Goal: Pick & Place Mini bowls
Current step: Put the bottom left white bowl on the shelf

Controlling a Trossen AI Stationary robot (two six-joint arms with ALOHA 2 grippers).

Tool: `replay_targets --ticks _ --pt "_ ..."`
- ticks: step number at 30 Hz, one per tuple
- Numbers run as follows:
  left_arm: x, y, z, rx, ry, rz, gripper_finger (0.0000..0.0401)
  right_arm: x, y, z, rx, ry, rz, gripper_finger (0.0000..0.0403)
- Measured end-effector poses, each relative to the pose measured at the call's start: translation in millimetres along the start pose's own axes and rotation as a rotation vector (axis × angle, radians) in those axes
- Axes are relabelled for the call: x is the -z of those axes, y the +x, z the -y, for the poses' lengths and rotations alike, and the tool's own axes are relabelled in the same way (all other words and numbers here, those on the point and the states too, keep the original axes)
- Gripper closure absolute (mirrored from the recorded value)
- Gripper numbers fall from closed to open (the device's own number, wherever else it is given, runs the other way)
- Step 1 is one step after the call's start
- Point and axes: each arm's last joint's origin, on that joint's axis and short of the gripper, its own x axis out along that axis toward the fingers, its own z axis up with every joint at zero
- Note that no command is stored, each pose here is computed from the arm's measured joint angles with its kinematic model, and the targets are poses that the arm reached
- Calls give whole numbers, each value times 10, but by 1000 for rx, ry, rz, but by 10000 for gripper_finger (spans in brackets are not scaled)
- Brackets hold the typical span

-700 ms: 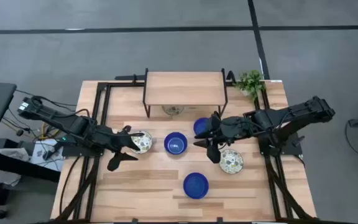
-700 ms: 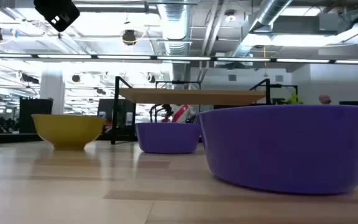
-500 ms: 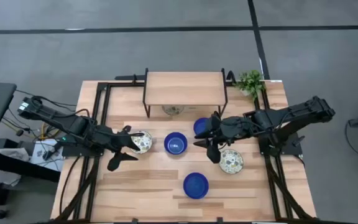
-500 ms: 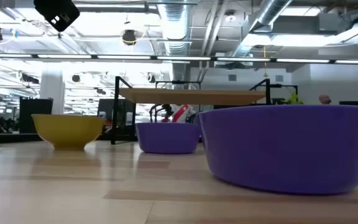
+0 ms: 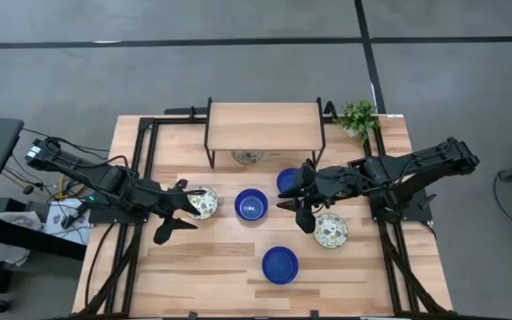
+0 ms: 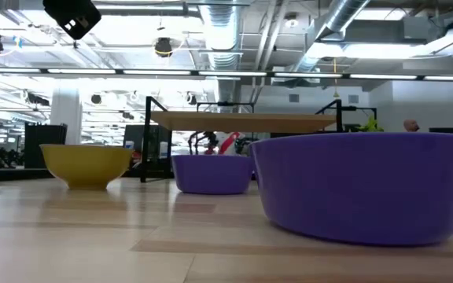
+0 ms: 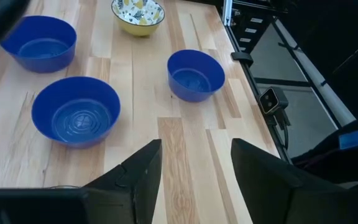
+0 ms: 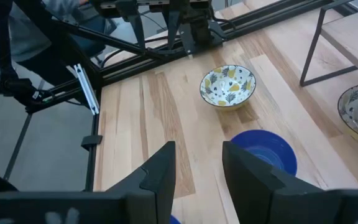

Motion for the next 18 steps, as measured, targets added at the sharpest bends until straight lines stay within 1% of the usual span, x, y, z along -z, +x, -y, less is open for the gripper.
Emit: replay_targets --ticks 9,11,14,18 --pt "1 1 0 -1 19 -1 210 0 0 0 0 0 0 283" --pt "3 9 -2 -6 43 -5 210 0 0 0 0 0 0 283" --pt "36 66 -17 -48 107 -29 210 0 0 0 0 0 0 283" --pt "203 259 -71 -132 210 -136 210 -1 0 1 0 0 0 283"
